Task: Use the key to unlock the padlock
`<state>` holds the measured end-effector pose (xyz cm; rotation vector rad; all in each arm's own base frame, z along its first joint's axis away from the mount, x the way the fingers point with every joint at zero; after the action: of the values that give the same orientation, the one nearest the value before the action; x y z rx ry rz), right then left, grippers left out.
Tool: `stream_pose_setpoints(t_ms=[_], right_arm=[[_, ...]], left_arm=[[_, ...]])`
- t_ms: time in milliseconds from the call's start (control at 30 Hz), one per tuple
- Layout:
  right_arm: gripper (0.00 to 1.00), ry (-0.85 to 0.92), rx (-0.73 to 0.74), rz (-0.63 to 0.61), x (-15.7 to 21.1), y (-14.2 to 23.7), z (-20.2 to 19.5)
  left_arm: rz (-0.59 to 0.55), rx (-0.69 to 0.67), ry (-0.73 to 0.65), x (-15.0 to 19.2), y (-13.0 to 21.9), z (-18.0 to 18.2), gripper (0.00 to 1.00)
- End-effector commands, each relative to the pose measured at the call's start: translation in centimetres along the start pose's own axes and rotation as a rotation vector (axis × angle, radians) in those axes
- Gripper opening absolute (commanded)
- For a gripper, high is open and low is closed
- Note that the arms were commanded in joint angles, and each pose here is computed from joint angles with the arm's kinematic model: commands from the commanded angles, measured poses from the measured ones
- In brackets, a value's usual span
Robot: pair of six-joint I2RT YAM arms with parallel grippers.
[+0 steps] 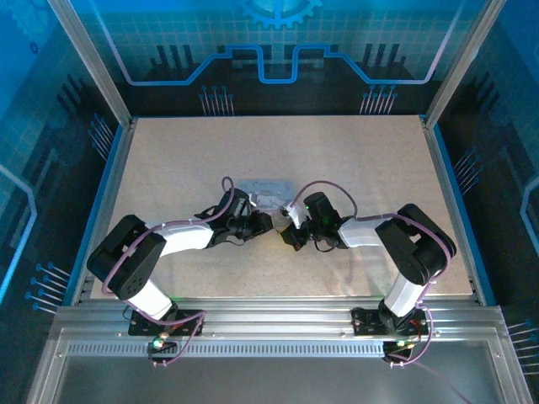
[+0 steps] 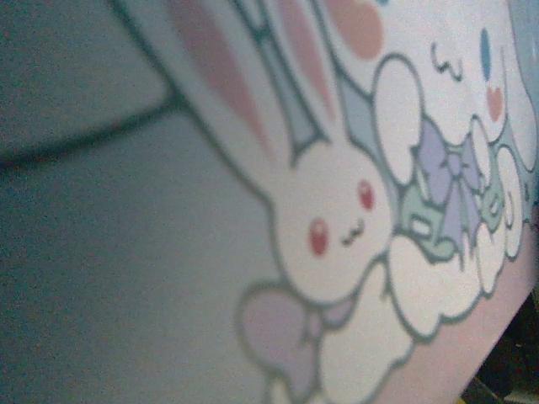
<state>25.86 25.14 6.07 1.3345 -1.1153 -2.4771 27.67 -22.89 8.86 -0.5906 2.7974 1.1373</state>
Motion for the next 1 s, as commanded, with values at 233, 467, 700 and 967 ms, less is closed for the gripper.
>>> stream_pose_setpoints(t_ms=[233,467,700,967], right_arm=[[0.0,0.077,-0.043,-0.026,-1.8,0.1,1.4],[0.0,0.067,0.01,0.005,-0.4,1.0,1.1],[0.0,0.06,0.031,0.023,0.2,1.4,1.1],[0.0,0.056,0.01,-0.002,-0.4,1.2,1.3]], left_arm=[[0.011,0.131,-0.03,0.1,1.1,-2.6,0.24],[0.005,0.126,-0.03,-0.1,1.5,-2.7,0.25],[0.004,0.13,-0.027,-0.2,1.7,-2.6,0.25],[0.008,0.133,-0.027,-0.2,1.8,-2.6,0.25]])
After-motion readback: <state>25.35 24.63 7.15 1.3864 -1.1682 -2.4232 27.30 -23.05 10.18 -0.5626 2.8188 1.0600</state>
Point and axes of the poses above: each hand's point on the last joint's axis, 136 mm out from that joint toward the fingers, its own y axis back along the fingers, its own z axis along the line the jaws close on, x = y × z, the point moved 5 cm from there along y, back along the fingers, and after that the axes turned 1 degree about y, right-handed, at the moved point
